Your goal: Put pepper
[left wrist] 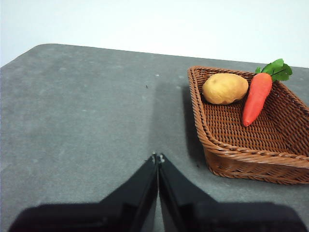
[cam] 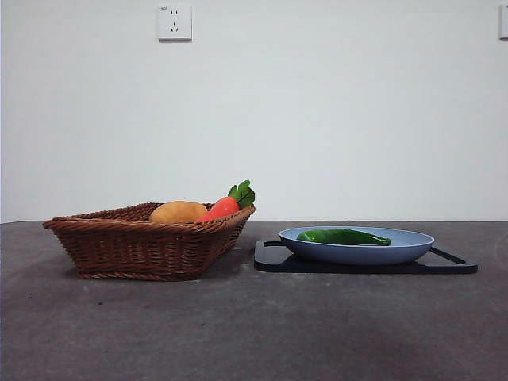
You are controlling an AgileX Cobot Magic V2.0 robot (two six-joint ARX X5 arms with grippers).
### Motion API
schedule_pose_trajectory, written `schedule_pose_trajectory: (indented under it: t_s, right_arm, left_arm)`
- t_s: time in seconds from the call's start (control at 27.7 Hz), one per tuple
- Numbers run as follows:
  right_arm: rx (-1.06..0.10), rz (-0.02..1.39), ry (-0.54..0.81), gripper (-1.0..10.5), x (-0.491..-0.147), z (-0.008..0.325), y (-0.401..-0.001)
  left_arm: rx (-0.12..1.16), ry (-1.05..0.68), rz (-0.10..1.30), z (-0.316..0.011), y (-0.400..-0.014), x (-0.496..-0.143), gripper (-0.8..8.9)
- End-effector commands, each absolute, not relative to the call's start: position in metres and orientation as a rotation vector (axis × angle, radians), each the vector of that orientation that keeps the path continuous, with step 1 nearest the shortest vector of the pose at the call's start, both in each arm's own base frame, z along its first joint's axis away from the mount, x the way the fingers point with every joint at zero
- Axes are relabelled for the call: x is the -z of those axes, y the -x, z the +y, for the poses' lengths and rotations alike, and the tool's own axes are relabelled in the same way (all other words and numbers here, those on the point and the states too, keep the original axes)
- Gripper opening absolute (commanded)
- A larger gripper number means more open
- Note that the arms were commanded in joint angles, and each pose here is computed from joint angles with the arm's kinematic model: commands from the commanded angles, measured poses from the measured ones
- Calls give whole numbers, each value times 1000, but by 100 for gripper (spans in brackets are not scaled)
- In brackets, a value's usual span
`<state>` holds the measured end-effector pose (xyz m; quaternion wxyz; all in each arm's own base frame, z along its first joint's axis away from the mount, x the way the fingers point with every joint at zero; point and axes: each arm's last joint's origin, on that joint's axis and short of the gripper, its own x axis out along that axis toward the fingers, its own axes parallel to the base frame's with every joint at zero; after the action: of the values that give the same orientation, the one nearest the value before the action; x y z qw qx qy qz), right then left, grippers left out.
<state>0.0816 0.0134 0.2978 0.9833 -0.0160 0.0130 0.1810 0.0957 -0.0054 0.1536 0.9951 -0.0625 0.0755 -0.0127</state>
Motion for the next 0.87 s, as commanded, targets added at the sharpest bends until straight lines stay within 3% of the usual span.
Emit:
schedule_pose_trajectory:
  t_s: [0.04,0.4,0.87]
  right_arm:
    - [-339,1,-4,11,-266,13,-87]
    - [-204,49,-91,11,-178,9,-94]
    - [-195,170,-98,11,-150,9,-95]
  left_arm:
    - [30,131,147,-5,-96,-151,8]
    - [29,131,147,-5,-96,-151,8]
    - [30,131,147,-5,-96,-151,8]
